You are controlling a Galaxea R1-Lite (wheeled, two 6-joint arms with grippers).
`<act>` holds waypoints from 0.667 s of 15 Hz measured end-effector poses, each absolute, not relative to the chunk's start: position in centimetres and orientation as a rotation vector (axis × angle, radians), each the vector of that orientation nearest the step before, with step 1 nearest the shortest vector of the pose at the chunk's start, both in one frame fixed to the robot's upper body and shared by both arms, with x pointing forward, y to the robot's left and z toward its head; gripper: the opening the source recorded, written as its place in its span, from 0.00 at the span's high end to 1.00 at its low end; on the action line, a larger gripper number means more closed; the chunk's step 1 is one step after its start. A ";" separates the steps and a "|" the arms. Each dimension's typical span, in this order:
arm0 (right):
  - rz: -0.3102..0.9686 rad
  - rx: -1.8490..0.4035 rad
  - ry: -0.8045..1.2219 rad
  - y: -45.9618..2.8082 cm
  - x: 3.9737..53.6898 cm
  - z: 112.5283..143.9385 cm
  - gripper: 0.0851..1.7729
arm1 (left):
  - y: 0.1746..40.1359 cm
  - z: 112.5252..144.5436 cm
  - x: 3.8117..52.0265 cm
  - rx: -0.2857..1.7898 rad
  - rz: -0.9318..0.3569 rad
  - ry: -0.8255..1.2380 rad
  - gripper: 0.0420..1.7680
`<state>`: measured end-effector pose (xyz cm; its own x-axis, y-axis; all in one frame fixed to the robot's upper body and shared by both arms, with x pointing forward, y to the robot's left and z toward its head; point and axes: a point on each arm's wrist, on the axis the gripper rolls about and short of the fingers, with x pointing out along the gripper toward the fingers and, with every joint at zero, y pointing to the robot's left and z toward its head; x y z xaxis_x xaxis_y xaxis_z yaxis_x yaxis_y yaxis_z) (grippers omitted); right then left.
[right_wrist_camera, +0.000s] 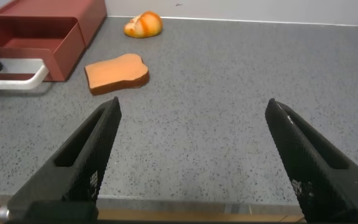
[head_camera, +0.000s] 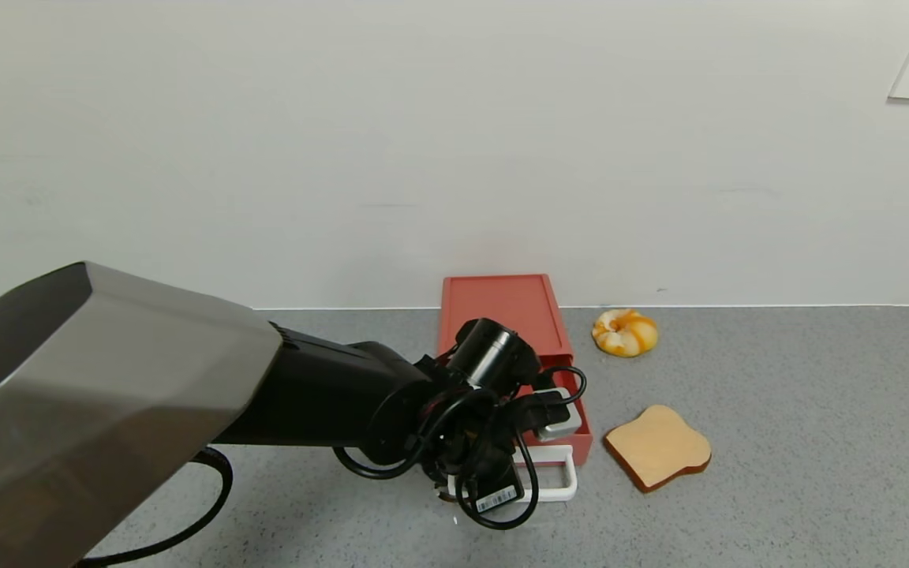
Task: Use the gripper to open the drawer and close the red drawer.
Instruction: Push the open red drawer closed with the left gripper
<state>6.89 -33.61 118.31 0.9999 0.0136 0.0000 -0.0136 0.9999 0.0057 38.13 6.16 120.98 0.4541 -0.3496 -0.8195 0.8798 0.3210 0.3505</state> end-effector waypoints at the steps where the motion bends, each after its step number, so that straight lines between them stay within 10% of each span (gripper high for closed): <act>1: 0.014 0.006 0.000 -33.6 6.9 118.3 0.04 | 6.2 121.1 38.3 0.902 -0.899 0.702 0.96; 10: 0.014 0.006 0.000 -33.6 6.9 118.3 0.04 | 6.3 121.7 40.5 0.901 -0.871 0.701 0.96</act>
